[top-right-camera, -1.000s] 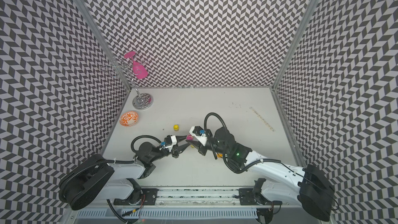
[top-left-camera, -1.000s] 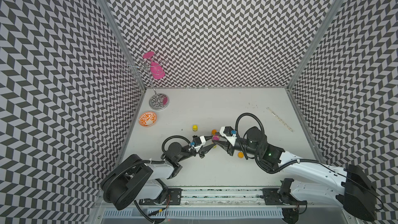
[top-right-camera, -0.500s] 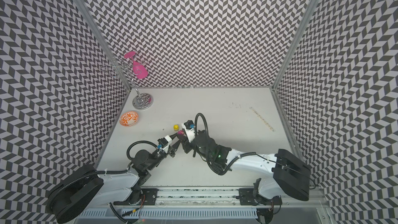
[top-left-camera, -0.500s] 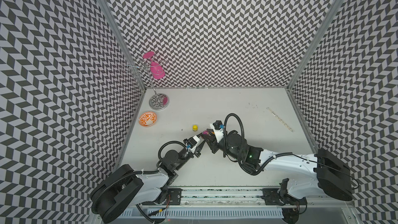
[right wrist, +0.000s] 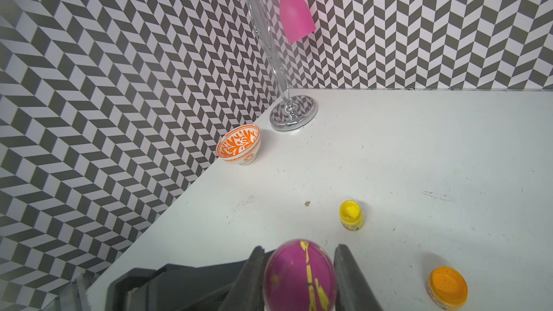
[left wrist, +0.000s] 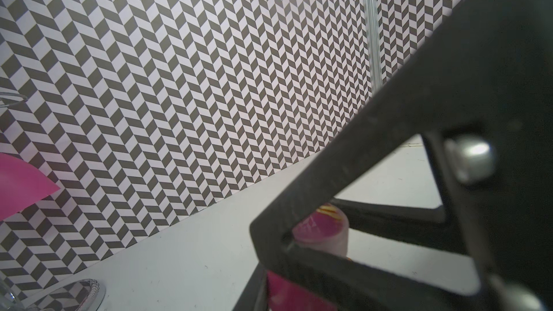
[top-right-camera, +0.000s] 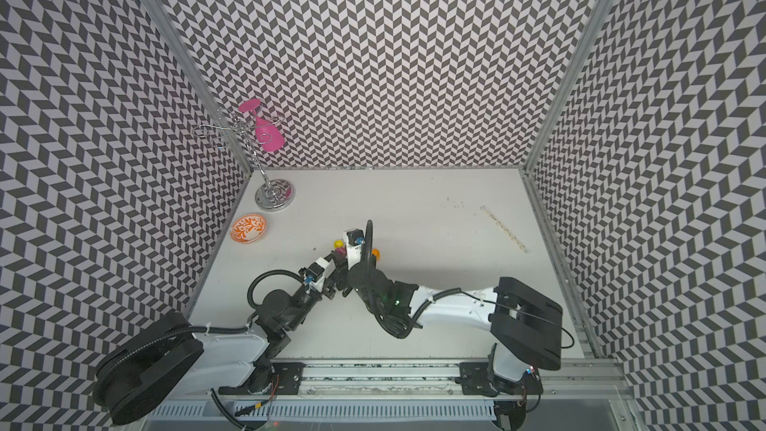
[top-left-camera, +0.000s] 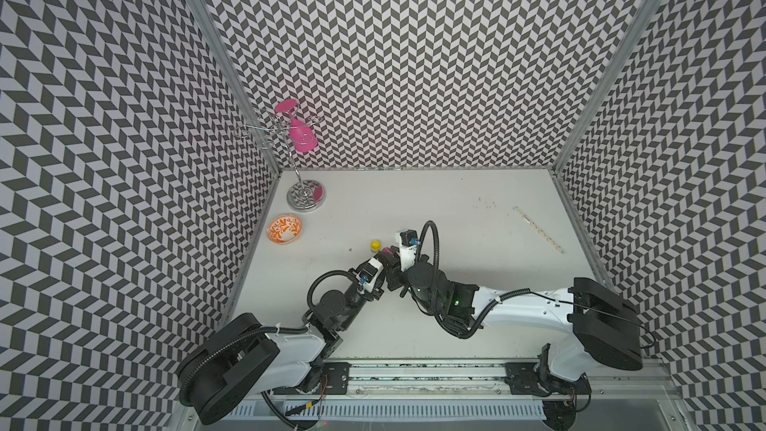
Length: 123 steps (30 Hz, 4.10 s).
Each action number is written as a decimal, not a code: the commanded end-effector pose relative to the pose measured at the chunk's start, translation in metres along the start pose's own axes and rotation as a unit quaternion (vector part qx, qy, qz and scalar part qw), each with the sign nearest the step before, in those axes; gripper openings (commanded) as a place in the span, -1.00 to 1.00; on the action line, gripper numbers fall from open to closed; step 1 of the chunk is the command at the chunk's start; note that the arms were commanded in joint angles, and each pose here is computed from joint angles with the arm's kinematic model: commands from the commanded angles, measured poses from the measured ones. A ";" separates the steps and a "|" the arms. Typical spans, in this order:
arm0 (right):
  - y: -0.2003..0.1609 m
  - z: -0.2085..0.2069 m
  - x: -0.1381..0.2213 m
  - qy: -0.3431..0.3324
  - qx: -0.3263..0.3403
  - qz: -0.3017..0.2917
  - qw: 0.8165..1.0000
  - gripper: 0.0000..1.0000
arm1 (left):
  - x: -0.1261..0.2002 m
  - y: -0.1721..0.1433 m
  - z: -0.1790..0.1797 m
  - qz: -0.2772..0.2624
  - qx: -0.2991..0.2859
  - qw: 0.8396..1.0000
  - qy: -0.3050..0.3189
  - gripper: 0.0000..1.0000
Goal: Close the paint jar lid
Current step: Screw the lid onto the paint jar.
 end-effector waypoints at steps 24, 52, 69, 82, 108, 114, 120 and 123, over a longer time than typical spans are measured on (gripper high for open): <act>0.055 -0.068 0.114 0.058 0.147 -0.120 0.980 0.34 | -0.025 0.029 -0.055 -0.039 0.041 0.972 -0.228 -0.40; 0.014 -0.022 0.120 0.292 0.317 -0.124 0.894 0.05 | 0.006 0.028 -0.113 -0.043 0.064 0.893 -0.444 -0.41; 0.012 -0.024 0.112 0.284 0.307 -0.113 0.901 -0.27 | 0.004 0.027 -0.112 -0.041 0.066 0.895 -0.440 -0.42; 0.014 -0.036 0.096 0.237 0.261 -0.091 0.932 -0.70 | -0.009 0.036 -0.092 -0.057 0.057 0.933 -0.352 -0.44; -0.056 0.010 0.031 0.024 0.052 0.085 0.995 -0.89 | -0.004 0.060 0.016 -0.098 0.003 0.994 0.056 -0.45; -0.062 0.026 0.023 0.031 0.029 0.095 0.995 -0.85 | -0.004 0.053 0.031 -0.086 -0.002 0.991 0.106 -0.46; -0.055 0.024 0.031 0.036 0.018 0.083 0.996 -0.26 | -0.007 0.048 0.031 -0.076 -0.003 0.991 0.107 -0.46; -0.051 0.018 0.039 0.033 0.011 0.076 0.997 0.07 | -0.009 0.044 0.033 -0.068 0.001 0.991 0.113 -0.45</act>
Point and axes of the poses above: each gripper's point midway between its finger pads, its own x axis back along the fingers, its own z axis along the line the jaws close on, y = z × x, the point moved 1 cm from there along x, back along the fingers, and after that the axes turned 13 degrees about x, right-handed, at the moved point
